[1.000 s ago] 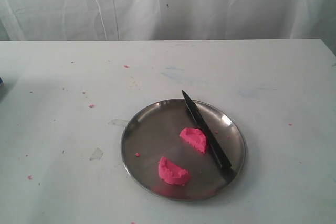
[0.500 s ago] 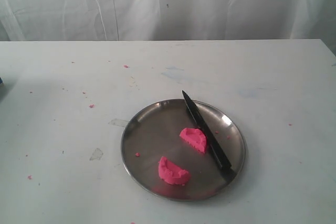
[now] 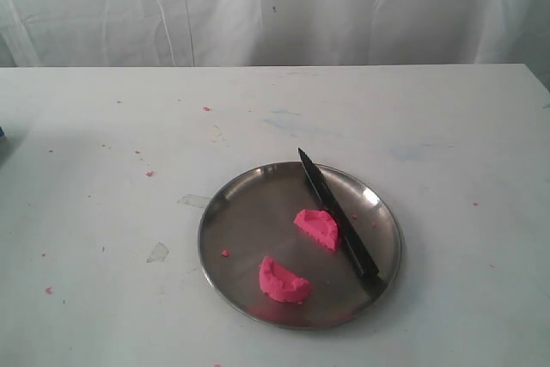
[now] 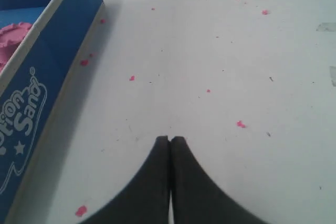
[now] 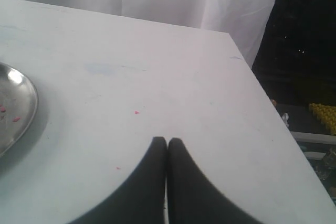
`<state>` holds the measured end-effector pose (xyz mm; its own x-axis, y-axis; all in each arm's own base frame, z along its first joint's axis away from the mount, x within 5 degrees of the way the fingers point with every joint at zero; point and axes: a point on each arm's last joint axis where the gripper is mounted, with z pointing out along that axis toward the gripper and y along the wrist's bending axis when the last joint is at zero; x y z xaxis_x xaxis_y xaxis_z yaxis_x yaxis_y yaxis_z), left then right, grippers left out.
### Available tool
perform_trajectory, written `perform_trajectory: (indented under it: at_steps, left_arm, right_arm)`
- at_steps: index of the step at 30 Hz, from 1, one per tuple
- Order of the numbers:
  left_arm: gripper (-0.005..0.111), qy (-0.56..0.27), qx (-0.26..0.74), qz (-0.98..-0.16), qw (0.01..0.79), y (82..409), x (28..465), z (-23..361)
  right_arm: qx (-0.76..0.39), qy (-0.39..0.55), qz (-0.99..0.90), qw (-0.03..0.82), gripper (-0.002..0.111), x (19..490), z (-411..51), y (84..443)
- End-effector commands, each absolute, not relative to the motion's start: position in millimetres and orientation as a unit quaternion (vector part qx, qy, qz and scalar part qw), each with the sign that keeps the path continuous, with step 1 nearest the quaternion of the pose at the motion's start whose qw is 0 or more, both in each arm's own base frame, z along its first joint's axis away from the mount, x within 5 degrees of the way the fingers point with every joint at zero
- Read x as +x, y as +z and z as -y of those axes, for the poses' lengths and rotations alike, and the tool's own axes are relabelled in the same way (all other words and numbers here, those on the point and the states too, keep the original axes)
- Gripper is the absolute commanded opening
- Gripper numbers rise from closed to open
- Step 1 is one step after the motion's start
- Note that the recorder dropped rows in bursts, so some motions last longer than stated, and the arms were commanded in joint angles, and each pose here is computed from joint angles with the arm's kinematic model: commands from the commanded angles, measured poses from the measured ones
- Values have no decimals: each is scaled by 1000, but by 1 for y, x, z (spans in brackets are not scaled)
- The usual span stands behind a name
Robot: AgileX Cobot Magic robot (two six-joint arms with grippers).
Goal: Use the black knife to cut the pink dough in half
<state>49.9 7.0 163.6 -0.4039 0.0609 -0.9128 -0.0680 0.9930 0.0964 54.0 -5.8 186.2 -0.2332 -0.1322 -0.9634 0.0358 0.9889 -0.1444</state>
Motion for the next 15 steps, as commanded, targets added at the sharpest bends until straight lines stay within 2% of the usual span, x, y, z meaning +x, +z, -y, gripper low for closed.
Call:
perform_trajectory:
  at_steps: [1,5,11,15]
  left_arm:
    - [0,22,-37,-855,516,156,47,-5]
    - [0,28,-30,-856,515,156,47,-5]
    - [0,89,75,-853,508,156,47,-5]
    - [0,87,88,-852,508,156,47,-5]
  right_arm:
    - [-35,-69,-780,621,0,54,5,185]
    - [-35,-69,-780,621,0,54,5,185]
    - [-35,-69,-780,621,0,54,5,185]
    - [-35,-69,-780,621,0,54,5,185]
